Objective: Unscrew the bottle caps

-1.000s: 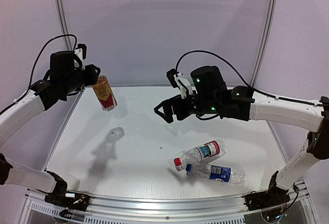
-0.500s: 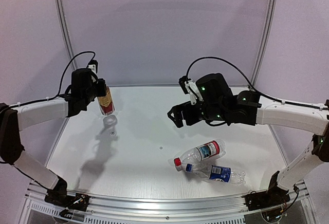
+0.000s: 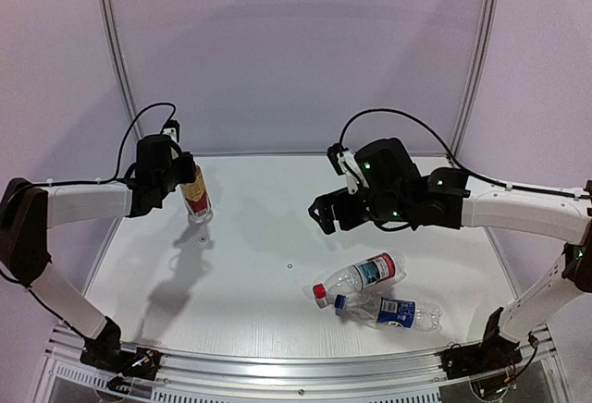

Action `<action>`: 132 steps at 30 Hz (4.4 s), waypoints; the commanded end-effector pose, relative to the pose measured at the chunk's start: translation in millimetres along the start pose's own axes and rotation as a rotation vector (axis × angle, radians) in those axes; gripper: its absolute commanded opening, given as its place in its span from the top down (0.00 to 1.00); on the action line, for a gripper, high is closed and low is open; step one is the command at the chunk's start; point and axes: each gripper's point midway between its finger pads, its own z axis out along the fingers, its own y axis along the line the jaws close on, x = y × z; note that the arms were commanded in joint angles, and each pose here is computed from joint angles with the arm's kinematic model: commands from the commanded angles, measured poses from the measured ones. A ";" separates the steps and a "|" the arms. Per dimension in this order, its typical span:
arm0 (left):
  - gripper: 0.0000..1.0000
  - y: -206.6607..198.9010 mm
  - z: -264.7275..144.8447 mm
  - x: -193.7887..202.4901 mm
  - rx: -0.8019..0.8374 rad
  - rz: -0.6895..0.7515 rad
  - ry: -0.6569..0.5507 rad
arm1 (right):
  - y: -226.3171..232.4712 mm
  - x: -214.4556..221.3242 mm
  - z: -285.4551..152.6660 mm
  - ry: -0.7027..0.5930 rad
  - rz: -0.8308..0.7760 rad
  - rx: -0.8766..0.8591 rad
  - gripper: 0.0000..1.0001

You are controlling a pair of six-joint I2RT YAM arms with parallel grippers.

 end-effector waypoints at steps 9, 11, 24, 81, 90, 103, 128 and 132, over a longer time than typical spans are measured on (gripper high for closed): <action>0.46 10.3 -12.2 16.6 -0.010 -0.019 0.014 | -23.9 3.2 3.3 0.051 -0.100 -0.006 0.01; 0.42 10.9 -14.5 15.1 -0.010 -0.021 0.010 | -25.5 5.9 2.0 0.069 -0.143 -0.015 0.01; 0.01 12.3 -48.8 -13.7 0.032 -0.014 -0.019 | 0.6 47.4 -9.9 0.337 -0.456 -0.276 0.01; 0.01 26.2 -189.6 -20.8 0.234 -0.079 -0.065 | -78.0 176.6 63.1 0.712 -0.758 -0.245 0.15; 0.01 22.6 -185.0 -17.0 0.244 -0.073 -0.049 | -89.5 183.2 45.2 0.744 -0.773 -0.260 0.10; 0.01 15.5 -185.2 -22.2 0.281 -0.079 -0.060 | -88.9 185.7 55.4 0.632 -0.748 -0.280 0.14; 0.01 -5.2 -188.9 -27.6 0.397 -0.151 -0.031 | -75.3 164.8 66.6 0.462 -0.640 -0.317 0.31; 0.01 -8.0 -189.4 -28.2 0.412 -0.169 -0.022 | -78.1 164.8 70.6 0.471 -0.639 -0.300 0.30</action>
